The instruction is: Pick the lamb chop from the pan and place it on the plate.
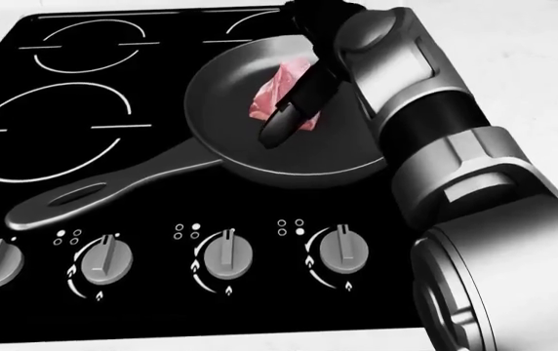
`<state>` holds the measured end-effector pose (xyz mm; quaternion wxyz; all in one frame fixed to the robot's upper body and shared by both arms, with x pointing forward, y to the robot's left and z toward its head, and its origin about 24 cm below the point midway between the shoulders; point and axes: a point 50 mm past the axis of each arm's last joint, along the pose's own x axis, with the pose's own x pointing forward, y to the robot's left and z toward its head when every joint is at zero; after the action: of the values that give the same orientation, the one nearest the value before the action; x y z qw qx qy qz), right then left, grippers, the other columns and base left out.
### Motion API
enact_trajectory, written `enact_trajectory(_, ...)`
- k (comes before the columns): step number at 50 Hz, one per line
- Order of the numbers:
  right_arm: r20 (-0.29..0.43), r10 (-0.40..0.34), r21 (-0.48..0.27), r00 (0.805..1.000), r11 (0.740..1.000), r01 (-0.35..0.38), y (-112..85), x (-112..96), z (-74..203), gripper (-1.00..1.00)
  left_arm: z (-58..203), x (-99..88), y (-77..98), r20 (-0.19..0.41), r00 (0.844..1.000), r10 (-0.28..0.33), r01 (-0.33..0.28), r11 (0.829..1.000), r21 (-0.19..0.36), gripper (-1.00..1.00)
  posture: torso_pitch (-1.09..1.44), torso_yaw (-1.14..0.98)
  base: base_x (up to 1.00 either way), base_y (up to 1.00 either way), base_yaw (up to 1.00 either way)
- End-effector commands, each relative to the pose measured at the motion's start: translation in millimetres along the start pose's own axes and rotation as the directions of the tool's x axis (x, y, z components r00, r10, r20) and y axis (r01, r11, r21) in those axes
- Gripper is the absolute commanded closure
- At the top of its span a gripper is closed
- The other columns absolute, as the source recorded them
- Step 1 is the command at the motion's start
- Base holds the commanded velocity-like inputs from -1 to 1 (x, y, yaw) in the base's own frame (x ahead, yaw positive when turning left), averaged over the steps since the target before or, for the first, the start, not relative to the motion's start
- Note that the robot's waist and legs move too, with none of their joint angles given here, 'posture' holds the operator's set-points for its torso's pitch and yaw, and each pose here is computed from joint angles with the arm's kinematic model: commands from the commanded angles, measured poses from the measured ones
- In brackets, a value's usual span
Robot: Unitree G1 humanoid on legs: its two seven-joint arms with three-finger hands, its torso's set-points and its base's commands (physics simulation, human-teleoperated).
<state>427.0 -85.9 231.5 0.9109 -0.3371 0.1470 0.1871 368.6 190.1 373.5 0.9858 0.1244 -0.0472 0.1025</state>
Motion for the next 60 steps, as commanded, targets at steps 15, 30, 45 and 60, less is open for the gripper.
enact_trajectory(15,0.066,-0.038,-0.025,0.997,0.999,0.040,-7.6,-5.9,16.1,-1.00,24.6,-7.3,8.6,0.096,0.995,0.028,-0.027,1.000,-0.006,-1.00,0.00,0.00,0.00,0.00,0.00)
enact_trajectory(30,0.033,-0.045,-0.066,0.998,0.997,0.047,-5.2,-4.5,13.5,0.61,27.0,-10.9,10.5,0.101,0.995,0.028,-0.027,1.000,-0.008,-1.00,0.00,0.00,0.00,0.00,0.00)
enact_trajectory(45,0.087,-0.108,-0.081,0.990,0.990,0.115,-32.7,-23.9,38.7,1.00,29.4,-14.7,9.7,0.110,0.994,0.024,-0.024,1.000,-0.002,-1.00,0.00,0.00,0.00,0.00,0.00)
enact_trajectory(60,0.164,-0.201,-0.033,0.966,0.977,0.209,-81.6,-67.1,72.2,1.00,31.4,-12.3,18.0,0.107,0.993,0.043,-0.044,0.999,0.001,-1.00,0.00,0.00,0.00,0.00,0.00)
